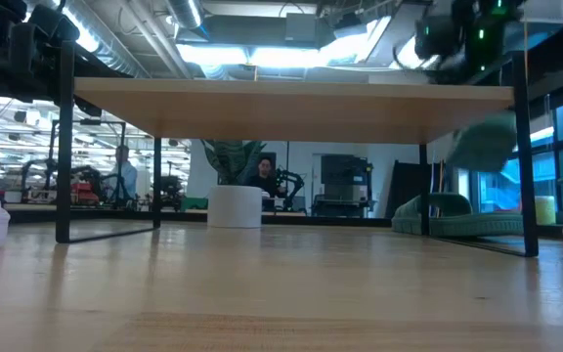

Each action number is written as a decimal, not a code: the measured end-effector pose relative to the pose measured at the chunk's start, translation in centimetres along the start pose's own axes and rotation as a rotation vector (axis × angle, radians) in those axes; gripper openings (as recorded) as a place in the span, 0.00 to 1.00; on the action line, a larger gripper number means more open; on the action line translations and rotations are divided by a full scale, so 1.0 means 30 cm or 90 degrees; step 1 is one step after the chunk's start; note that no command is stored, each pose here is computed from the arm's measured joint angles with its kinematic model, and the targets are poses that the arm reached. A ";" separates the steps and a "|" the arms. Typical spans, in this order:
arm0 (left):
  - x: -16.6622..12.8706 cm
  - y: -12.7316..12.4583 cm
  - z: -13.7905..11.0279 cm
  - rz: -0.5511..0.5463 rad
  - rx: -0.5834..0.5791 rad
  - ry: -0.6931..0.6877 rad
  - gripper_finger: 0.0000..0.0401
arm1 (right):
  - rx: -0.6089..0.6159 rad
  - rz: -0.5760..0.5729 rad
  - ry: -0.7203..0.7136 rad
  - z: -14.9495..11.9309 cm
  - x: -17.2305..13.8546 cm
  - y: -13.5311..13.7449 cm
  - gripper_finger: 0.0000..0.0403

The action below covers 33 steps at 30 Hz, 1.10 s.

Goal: Pick and place slides into the shelf
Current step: Put the right blue slide on the shelf

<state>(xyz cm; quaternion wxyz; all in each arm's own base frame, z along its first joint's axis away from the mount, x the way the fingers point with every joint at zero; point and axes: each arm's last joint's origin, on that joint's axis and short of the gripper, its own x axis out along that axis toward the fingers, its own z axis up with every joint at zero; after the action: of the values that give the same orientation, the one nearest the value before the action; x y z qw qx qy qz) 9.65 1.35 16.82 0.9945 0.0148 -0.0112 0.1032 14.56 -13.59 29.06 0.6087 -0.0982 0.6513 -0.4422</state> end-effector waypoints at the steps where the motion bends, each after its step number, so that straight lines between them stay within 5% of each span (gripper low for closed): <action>1: 0.000 0.000 0.000 0.000 0.000 0.000 0.42 | 0.013 -0.001 -0.013 0.005 -0.030 -0.017 0.04; 8: 0.000 0.000 0.000 0.000 0.000 0.000 0.42 | 0.123 0.011 -0.152 0.034 -0.259 -0.117 0.04; 14: 0.000 0.000 0.000 0.000 0.000 0.000 0.42 | 0.116 0.053 -0.245 0.090 -0.416 -0.108 0.04; 21: 0.000 0.000 0.000 0.000 0.000 0.000 0.42 | 0.063 0.092 -0.238 0.248 -0.499 0.043 0.04; 25: 0.000 0.000 0.000 0.000 0.000 0.000 0.42 | 0.023 0.049 -0.251 0.325 -0.555 0.160 0.04; 33: 0.000 0.000 0.000 0.000 -0.001 0.000 0.42 | -0.001 0.077 -0.277 0.398 -0.691 0.381 0.04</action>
<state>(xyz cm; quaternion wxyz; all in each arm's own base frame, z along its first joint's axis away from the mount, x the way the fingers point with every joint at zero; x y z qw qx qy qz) 9.65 1.35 16.82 0.9945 0.0142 -0.0112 0.1032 34.72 1.50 37.32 0.7599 -0.1523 0.5099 -0.3732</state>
